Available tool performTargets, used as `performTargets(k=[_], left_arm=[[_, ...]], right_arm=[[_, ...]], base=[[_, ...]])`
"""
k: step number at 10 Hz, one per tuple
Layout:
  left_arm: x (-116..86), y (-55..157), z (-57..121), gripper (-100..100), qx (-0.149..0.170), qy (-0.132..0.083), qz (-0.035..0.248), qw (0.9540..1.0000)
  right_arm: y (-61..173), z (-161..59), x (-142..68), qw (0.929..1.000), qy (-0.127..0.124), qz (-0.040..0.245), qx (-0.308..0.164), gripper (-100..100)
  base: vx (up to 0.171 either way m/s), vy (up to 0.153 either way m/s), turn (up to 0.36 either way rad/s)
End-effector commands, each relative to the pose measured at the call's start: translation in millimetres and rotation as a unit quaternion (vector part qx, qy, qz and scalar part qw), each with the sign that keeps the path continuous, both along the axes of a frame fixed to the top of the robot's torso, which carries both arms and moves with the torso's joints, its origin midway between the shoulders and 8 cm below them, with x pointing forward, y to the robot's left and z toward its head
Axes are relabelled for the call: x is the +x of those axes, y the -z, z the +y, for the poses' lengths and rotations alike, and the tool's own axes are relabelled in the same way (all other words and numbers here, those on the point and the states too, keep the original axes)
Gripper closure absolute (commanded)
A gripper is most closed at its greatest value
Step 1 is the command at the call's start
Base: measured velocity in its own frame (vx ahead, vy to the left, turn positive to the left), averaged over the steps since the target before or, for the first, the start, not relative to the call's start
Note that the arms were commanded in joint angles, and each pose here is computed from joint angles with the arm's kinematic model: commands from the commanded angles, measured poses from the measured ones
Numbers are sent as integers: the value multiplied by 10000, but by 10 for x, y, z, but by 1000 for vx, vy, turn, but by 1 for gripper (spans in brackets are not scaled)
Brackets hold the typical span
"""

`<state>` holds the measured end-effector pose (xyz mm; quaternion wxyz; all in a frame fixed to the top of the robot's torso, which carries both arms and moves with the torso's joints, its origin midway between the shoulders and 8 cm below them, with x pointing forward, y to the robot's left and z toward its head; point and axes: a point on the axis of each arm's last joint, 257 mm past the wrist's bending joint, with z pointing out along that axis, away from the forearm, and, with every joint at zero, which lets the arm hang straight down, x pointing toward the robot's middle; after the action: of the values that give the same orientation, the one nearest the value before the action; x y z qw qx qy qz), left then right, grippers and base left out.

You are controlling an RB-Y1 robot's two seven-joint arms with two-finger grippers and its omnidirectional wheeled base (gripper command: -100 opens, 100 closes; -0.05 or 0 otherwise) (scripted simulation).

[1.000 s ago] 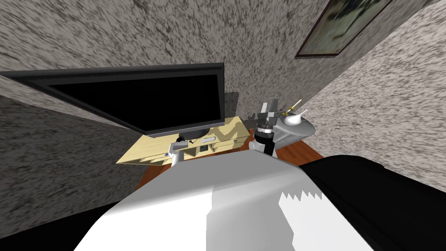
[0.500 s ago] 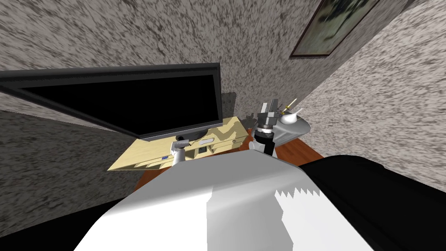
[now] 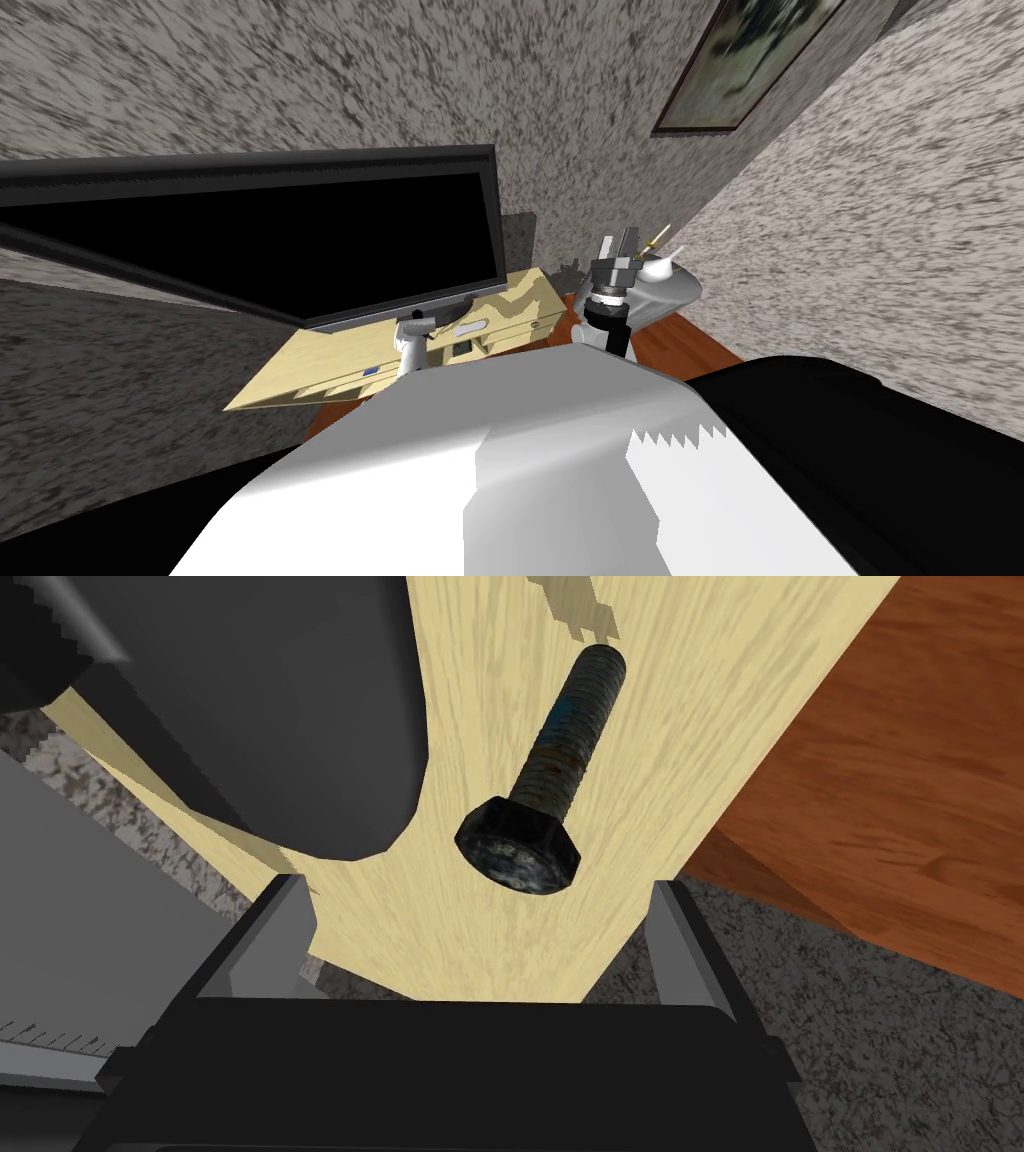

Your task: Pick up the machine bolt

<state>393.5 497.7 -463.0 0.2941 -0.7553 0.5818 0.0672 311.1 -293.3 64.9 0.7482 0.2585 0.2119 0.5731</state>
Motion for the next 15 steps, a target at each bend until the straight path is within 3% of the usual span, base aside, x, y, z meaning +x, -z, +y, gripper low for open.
performTargets(k=[1, 5, 7, 8, 9, 13, 15], left_arm=[[-62, 63, -8, -100, -54, -75, 159, 9998], [-259, 152, -40, -100, -201, -372, 692, 9967], [-256, 155, -42, -100, -205, -380, 705, 9966], [-264, 157, -43, 0, -210, -390, 723, 9964], [-315, 204, 29, -100, -213, -443, 723, 9962], [-487, 335, 246, -100, -229, -620, 723, 9952], [-509, 349, 260, -100, -230, -627, 732, 9951]], right_arm=[[0, 0, 0, 10000, 0, 0, 0, 0], [0, 0, 0, 10000, 0, 0, 0, 0], [0, 0, 0, 10000, 0, 0, 0, 0], [0, 0, 0, 10000, 0, 0, 0, 0], [0, 0, 0, 10000, 0, 0, 0, 0], [0, 0, 0, 10000, 0, 0, 0, 0], [0, 0, 0, 10000, 0, 0, 0, 0]], base=[[18, -8, -36], [19, -8, -68], [7, -3, -14], [0, 0, 0], [-13, 8, -58], [-15, 13, -66], [-11, 5, -43]])
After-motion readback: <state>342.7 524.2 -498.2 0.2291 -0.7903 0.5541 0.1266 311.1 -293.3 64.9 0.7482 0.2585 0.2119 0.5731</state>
